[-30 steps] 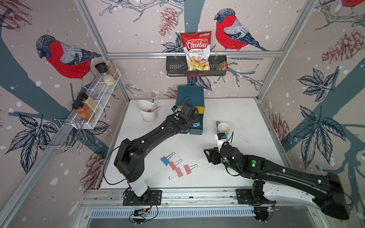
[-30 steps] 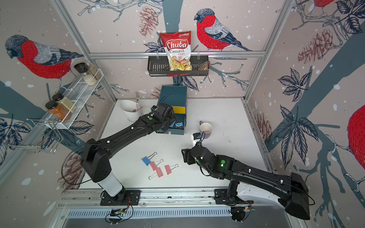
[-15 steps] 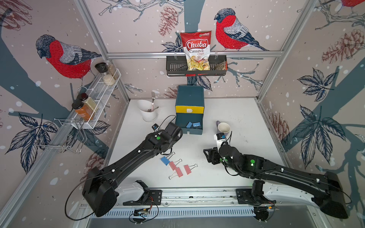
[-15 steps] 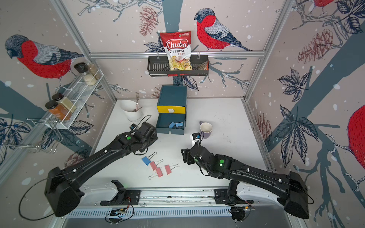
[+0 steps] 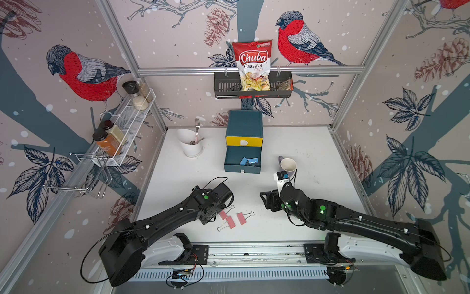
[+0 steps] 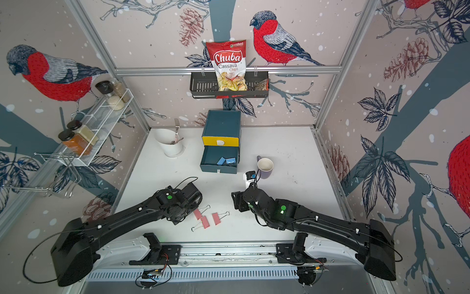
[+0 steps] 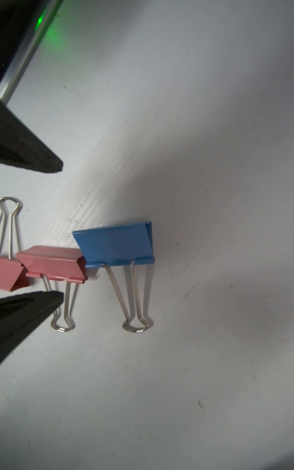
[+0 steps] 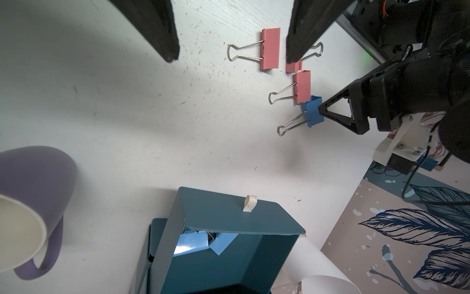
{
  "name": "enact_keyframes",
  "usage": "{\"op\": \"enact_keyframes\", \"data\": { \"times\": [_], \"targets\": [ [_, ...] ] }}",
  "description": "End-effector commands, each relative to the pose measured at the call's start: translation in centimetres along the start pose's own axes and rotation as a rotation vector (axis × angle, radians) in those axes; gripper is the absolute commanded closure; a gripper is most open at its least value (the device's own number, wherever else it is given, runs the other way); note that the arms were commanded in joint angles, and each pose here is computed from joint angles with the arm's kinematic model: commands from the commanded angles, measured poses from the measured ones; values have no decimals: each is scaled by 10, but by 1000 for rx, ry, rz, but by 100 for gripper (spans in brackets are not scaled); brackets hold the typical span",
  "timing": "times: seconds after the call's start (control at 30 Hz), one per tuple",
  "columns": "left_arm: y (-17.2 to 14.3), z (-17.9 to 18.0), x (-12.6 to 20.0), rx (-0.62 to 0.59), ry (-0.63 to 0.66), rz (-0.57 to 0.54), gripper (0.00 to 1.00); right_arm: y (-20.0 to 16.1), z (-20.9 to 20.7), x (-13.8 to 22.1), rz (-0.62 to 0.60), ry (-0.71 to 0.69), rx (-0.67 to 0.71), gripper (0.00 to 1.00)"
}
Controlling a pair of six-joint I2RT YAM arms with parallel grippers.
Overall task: Put the binder clips in the drawer according to color
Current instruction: Pick up the binder clip at the center of the board.
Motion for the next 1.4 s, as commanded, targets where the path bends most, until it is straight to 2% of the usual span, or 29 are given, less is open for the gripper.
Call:
{"op": "enact_keyframes", "data": {
  "times": [0.0,0.23,0.4,0.6,0.7,0.87,1.17,1.37],
  "targets": [
    [-2,-4,-8,36,-7,6,25,2,3,0,-16,23,-13,28],
    [-2,-11,-17,41,5,6,26,0,1,-1,-13,18,-5,28],
    [12,4,-10,76,66,-70,24,-1,0,-1,-14,20,-5,28],
    [28,11,-19,152,29,-73,21,-2,0,-2,-10,22,-3,28],
    [35,1,-22,165,-8,-61,19,-2,0,-2,-11,21,-3,28],
    [41,-6,-29,162,19,-38,18,-3,0,-2,-9,19,-3,28],
    [35,-2,-44,192,59,-8,24,-4,-3,-2,-12,20,-8,28],
    [32,3,-52,225,70,-8,31,-5,-3,-3,-7,24,-8,28]
  ]
}}
Point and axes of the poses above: each gripper's point midway between its finger pads, its own x axis back along the fingers, its own z axis along the line the jaws close on, y = z × x, the point moved 3 cm from there along x, back along the fingers, and after that the axes turned 11 degrees about -x, right-handed, at the moved point
